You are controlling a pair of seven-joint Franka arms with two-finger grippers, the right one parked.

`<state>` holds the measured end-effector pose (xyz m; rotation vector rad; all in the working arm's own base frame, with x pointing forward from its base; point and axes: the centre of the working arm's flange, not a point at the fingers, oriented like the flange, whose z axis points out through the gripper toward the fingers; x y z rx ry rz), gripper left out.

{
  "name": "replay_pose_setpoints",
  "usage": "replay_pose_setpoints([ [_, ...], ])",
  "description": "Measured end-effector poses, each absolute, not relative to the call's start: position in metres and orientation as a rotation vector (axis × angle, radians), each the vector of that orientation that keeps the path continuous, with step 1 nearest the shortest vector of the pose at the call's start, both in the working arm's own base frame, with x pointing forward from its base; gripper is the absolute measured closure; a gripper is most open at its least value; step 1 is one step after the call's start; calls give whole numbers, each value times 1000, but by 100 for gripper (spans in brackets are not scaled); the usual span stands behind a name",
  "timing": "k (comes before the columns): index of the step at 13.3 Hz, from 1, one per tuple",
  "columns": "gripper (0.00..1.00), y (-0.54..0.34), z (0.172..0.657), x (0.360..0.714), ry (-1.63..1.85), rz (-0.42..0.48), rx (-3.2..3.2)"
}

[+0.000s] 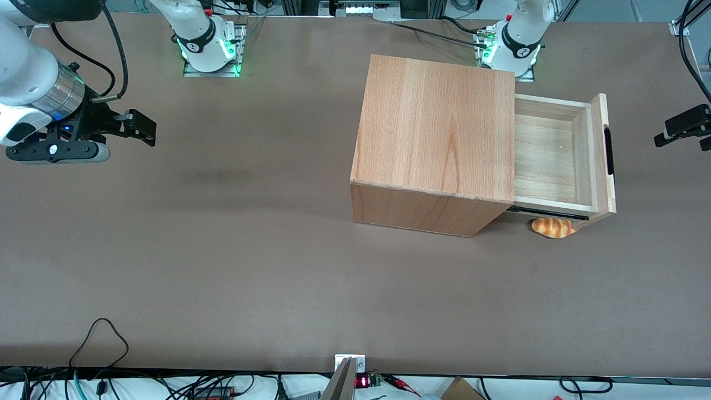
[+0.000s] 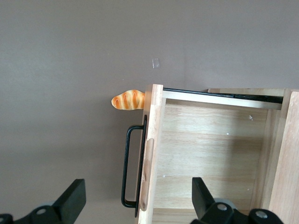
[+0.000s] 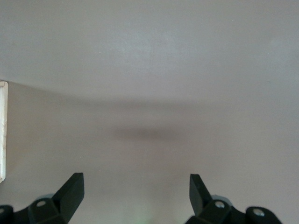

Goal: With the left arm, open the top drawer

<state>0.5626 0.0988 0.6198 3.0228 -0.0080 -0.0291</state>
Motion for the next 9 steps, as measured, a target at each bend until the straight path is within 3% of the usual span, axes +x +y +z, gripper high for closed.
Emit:
replay_pose_setpoints([
  [9, 0, 80, 623, 565, -65, -35, 3065],
])
